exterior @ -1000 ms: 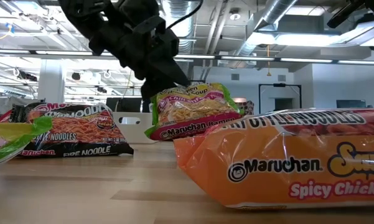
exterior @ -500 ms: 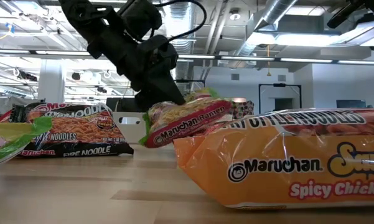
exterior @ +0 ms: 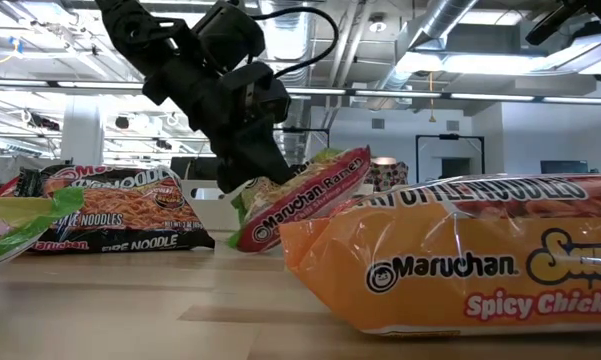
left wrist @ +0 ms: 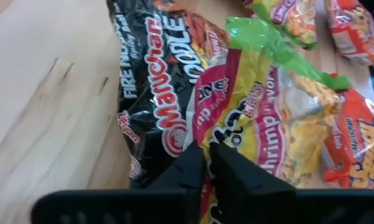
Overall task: Sort Maruchan noodles
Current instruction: Put the green noodle pack into the left white bin
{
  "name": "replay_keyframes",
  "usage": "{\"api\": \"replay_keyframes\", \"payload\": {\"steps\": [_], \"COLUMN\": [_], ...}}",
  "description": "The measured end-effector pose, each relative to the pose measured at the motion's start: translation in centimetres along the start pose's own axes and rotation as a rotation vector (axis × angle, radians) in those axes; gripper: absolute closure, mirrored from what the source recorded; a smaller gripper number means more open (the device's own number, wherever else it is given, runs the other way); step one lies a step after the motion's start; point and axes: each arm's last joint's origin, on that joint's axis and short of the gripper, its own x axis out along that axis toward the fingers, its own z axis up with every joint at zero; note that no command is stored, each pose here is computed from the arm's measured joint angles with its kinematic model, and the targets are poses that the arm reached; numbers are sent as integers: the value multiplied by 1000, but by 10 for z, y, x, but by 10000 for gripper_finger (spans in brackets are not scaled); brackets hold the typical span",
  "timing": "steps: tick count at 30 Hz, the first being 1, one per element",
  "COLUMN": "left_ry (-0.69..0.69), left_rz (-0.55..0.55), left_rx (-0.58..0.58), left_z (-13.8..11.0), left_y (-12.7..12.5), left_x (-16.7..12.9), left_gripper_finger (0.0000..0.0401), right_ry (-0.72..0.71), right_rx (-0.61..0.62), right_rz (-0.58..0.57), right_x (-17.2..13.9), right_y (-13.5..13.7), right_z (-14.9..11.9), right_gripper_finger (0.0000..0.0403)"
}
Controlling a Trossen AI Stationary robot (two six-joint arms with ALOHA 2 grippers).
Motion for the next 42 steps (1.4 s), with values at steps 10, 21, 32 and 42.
{"api": "replay_keyframes", "payload": {"steps": [10,21,32,42], "left_ry": [-23,-179,-303,-373], "left_rz": [-65,-55,16,52], "left_rx": [23,137,157,176], "left_z": [6,28,47,60], "left_y": [-5,-20,-14,-4], "left_x": [-6,-37,-64,-83], "left_gripper_finger": [401,401,401,401], "right_ry": [0,3,3,3], "right_rx": [0,0,0,-1], "right_rz": [-2,-4,-4,-4], "right_x": [0,0,0,0], "right_y": [0,0,0,0], "right_z": [0,0,0,0], "right_gripper_finger": [340,340,340,340]}}
